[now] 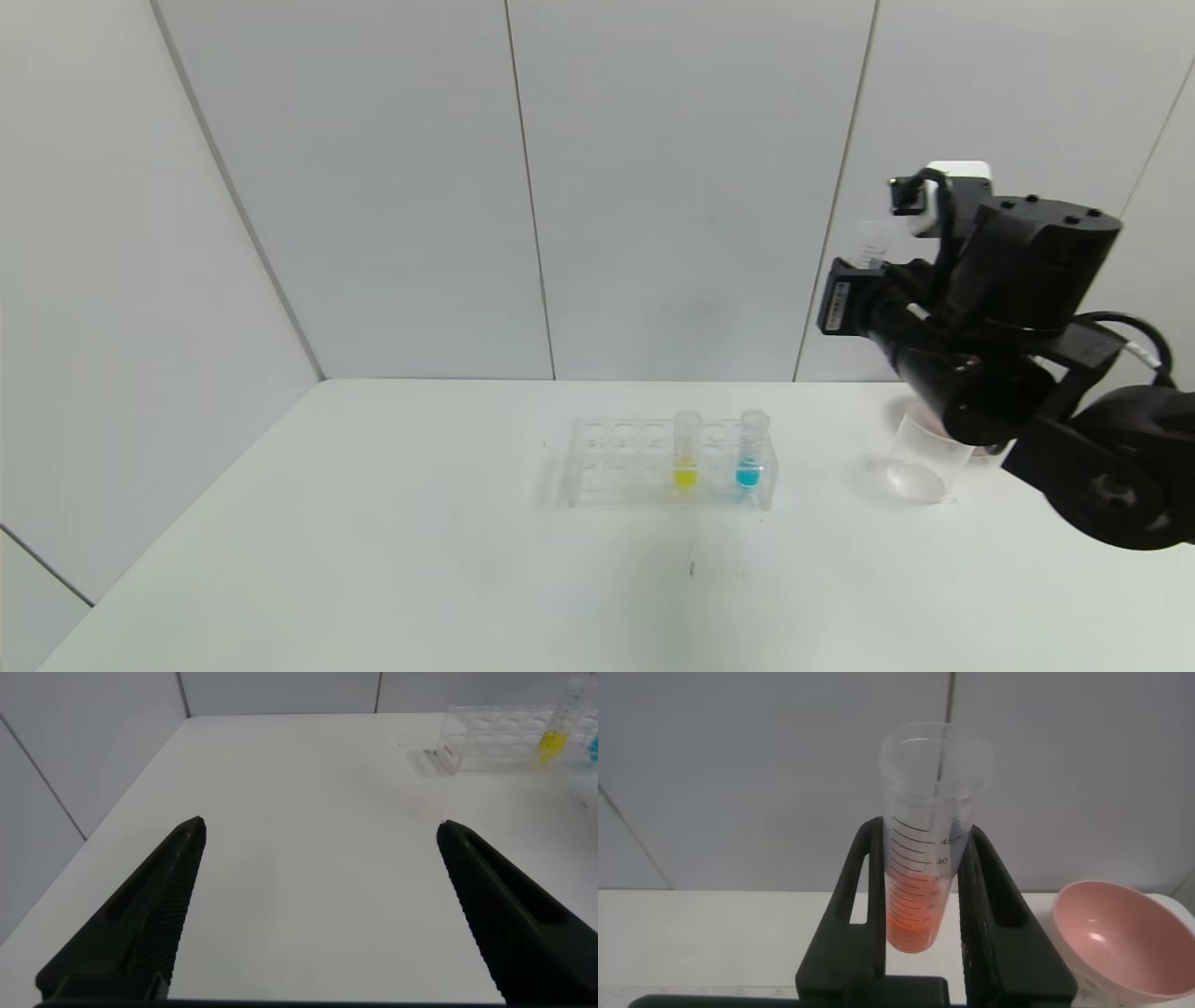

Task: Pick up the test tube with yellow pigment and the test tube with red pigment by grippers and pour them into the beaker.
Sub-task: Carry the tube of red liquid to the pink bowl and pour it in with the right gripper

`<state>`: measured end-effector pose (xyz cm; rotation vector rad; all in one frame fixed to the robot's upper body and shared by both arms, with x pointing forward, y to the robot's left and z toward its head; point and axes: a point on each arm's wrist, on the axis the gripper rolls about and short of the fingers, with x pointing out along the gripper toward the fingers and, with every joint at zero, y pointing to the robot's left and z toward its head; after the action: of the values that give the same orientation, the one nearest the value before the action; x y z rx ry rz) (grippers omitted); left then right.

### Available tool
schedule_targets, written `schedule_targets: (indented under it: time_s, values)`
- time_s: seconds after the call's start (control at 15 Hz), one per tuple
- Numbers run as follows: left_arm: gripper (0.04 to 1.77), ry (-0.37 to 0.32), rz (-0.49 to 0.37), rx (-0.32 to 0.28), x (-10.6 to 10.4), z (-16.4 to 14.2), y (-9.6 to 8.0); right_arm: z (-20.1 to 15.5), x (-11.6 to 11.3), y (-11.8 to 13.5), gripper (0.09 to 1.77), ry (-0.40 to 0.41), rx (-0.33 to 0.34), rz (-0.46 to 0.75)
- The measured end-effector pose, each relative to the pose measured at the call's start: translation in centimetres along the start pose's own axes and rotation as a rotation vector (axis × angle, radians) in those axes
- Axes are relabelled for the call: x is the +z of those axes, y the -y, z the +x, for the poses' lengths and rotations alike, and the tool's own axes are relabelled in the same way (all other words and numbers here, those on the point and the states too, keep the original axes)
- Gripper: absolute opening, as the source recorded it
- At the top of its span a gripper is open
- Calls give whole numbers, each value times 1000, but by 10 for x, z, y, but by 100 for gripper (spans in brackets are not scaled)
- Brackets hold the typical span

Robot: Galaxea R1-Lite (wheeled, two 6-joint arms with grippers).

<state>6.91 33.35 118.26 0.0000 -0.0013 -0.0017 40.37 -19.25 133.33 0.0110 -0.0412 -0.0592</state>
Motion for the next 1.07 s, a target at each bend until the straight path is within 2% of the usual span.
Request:
schedule_targets:
  time_s: [0.27, 0.53, 0.67, 0.87, 1.07]
  values:
    - [176, 0, 0, 0, 0, 0, 0, 5, -7, 88, 51, 10, -53, -32]
    - [176, 0, 0, 0, 0, 0, 0, 1, -23, 161, 51, 4, -25, -108]
    - [176, 0, 0, 0, 0, 0, 0, 1, -28, 190, 51, -5, 27, -189]
    - [176, 0, 0, 0, 0, 0, 0, 0, -37, 226, 51, -24, 84, -385]
    - [176, 0, 0, 0, 0, 0, 0, 1, -50, 248, 51, -50, 109, -553]
